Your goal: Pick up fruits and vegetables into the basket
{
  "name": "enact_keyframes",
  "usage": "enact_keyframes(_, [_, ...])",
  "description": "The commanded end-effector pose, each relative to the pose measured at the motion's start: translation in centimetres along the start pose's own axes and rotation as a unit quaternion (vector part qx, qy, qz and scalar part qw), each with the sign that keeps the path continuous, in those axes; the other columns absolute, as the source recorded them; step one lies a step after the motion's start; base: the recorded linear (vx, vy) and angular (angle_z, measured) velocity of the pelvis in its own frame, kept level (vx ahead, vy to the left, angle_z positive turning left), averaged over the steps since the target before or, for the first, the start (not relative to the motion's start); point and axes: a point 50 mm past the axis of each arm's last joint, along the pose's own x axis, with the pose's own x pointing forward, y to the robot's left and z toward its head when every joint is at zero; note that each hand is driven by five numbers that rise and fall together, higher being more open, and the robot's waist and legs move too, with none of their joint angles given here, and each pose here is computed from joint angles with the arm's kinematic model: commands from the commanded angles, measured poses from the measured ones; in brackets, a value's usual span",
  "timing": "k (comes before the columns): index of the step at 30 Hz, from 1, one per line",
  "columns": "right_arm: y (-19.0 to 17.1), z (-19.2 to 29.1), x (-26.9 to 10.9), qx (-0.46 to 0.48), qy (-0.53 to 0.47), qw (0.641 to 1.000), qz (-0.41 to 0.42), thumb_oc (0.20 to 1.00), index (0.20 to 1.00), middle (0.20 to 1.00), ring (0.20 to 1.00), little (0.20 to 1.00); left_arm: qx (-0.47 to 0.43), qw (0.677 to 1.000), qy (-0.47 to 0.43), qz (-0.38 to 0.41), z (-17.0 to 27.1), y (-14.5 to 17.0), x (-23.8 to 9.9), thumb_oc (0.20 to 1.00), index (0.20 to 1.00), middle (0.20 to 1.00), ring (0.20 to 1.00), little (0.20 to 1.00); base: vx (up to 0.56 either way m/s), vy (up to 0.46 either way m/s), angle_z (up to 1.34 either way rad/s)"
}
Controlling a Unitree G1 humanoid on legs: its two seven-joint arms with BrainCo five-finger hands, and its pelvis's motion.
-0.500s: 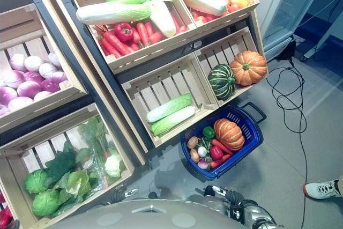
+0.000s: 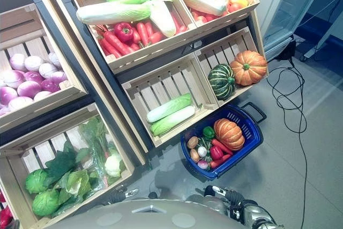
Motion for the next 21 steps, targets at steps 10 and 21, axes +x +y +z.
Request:
enact_keyframes(10, [1.4,2.6,0.8,0.003,-0.054,0.999,0.004,1.0,1.0,1.0,1.0,1.0,0.05,0.995,-0.086,0.009,4.0,-0.1,0.7,1.0,1.0,1.0,1.0,1.0,0.0,0.0,0.0])
enact_keyframes(21, [0.6,7.5,-0.4,0.025,-0.213,0.977,-0.009,1.0,1.0,1.0,1.0,1.0,0.076,0.929,-0.352,0.081,13.6,2.0,-2.1,1.0,1.0,1.0,1.0,1.0,0.01,-0.007,0.0])
